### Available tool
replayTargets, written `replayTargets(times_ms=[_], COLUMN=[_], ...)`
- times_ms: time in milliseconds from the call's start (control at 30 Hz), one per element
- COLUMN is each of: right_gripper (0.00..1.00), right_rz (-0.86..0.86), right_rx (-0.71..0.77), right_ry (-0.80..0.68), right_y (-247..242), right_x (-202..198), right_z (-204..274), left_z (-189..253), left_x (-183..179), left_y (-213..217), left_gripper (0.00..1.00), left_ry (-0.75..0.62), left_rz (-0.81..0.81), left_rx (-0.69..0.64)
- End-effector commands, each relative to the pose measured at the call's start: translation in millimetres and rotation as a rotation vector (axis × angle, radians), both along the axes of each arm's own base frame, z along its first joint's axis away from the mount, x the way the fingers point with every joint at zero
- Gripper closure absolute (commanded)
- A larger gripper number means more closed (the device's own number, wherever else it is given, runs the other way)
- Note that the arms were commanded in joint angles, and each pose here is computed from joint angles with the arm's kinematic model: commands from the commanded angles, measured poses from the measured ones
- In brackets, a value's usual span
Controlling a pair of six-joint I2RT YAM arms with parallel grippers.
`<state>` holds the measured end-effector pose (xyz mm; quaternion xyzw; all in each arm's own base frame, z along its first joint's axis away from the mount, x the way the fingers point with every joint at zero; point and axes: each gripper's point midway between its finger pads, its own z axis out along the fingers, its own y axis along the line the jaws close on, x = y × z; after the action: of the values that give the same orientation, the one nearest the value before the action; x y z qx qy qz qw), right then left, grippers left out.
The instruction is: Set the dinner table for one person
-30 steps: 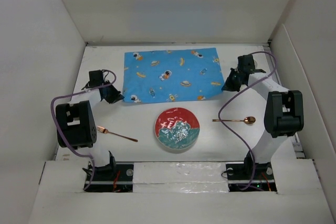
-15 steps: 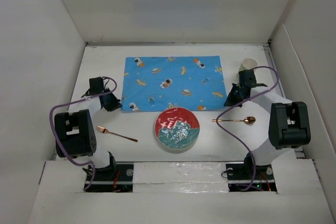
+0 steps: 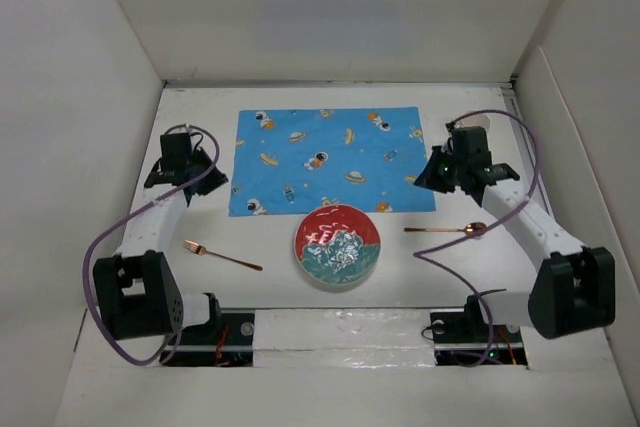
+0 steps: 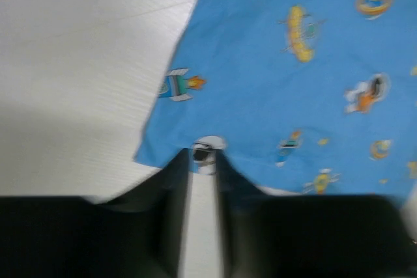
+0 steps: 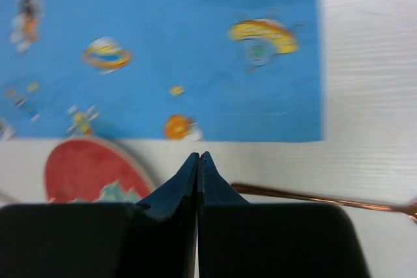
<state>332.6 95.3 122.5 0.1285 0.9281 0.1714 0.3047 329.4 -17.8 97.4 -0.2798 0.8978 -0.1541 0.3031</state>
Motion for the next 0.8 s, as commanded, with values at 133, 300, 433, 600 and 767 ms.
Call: replayTargets(times_ms=[133,300,433,600,767], right_gripper=[0.6,0.4,0.41,0.55,1.0], right_rz=[0.342,0.392,0.427,0.364,0.364], right_rx=[0.246,0.289,0.286,0.299,0.339], right_ry=[0.028,0.088,0.176,0.215,0.22], right_y=[91.6,108.9,124.3,129.8,141.3], right_x=[-84.6,-102.6,-108.3,-102.1,-95.7], right_z=[-23.4,-49.1,-72.2,-101.1,-108.8], left_z=[92.0,101.9,106.5,109.7,118.3], left_x=[3.7,-7.2,-8.4,-10.1,-10.6], left_y=[-53.7,-68.9,-72.3,-72.4,-70.5], left_gripper=[1.0,0.77,0.69,0.69,0.69], left_ry=[-0.281,-0.325,-0.329,-0.334,-0.346], left_rz=[-0.221,-0.275,-0.297,-0.299,-0.3], left_rx=[0.006,-0.028,-0.038,-0.038,-0.023])
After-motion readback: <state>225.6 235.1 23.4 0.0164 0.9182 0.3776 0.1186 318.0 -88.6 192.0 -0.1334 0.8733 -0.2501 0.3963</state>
